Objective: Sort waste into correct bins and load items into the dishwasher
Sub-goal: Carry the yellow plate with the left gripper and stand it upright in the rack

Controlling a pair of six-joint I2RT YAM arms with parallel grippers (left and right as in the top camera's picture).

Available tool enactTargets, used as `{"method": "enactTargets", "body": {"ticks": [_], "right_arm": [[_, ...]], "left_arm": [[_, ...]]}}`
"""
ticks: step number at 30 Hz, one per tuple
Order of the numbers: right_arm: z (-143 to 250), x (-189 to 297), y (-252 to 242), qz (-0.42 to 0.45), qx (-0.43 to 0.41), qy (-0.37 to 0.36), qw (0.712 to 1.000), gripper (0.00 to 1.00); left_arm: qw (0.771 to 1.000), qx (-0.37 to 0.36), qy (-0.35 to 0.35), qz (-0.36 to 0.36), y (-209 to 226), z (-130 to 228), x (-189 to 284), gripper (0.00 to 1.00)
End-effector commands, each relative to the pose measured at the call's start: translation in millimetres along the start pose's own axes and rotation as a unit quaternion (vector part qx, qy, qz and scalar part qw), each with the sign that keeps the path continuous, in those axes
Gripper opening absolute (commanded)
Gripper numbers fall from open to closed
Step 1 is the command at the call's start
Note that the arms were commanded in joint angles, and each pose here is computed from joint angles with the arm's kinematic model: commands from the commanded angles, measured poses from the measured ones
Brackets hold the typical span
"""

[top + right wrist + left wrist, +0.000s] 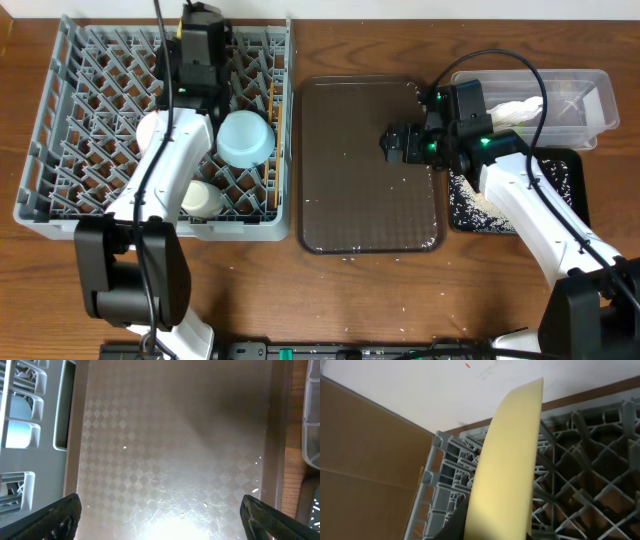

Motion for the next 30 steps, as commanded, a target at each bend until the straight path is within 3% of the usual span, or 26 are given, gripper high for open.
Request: {"method": "enactTargets", "body": {"ticks": [1, 17, 27, 30], "right_arm": [[2.5, -2.0, 5.2, -0.006, 0.001, 0.005, 1.0, 0.99], [2.3, -2.0, 5.2, -0.005, 0.001, 0.005, 1.0, 0.99], [2.4, -2.0, 5.2, -0.005, 0.001, 0.005, 1.0, 0.99], [2.3, -2.0, 5.3, -0.006, 0.001, 0.005, 1.0, 0.99]], "left_arm": [[1.0, 0.011, -0.004, 0.019, -4.7, -3.0, -0.9, 0.07], [0.999, 0.019, -0.039, 0.003, -6.9, -24.6, 23.9, 0.07], [0.999, 0.012, 0.012, 0.04, -12.9, 9.9, -15.4, 0.08], [0.998, 0.009, 0.022, 0.065, -20.9, 16.2, -17.3, 0.16]]}}
Point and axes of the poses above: each gripper's point midway between its finger pads, its own x axis back along the fingers, its own y axis along the line the jaws close on, z = x × y, the point moved 3 cm from there along x, back along the fingers, and after that the axes turned 12 degrees about x, right-handed, at the moved point
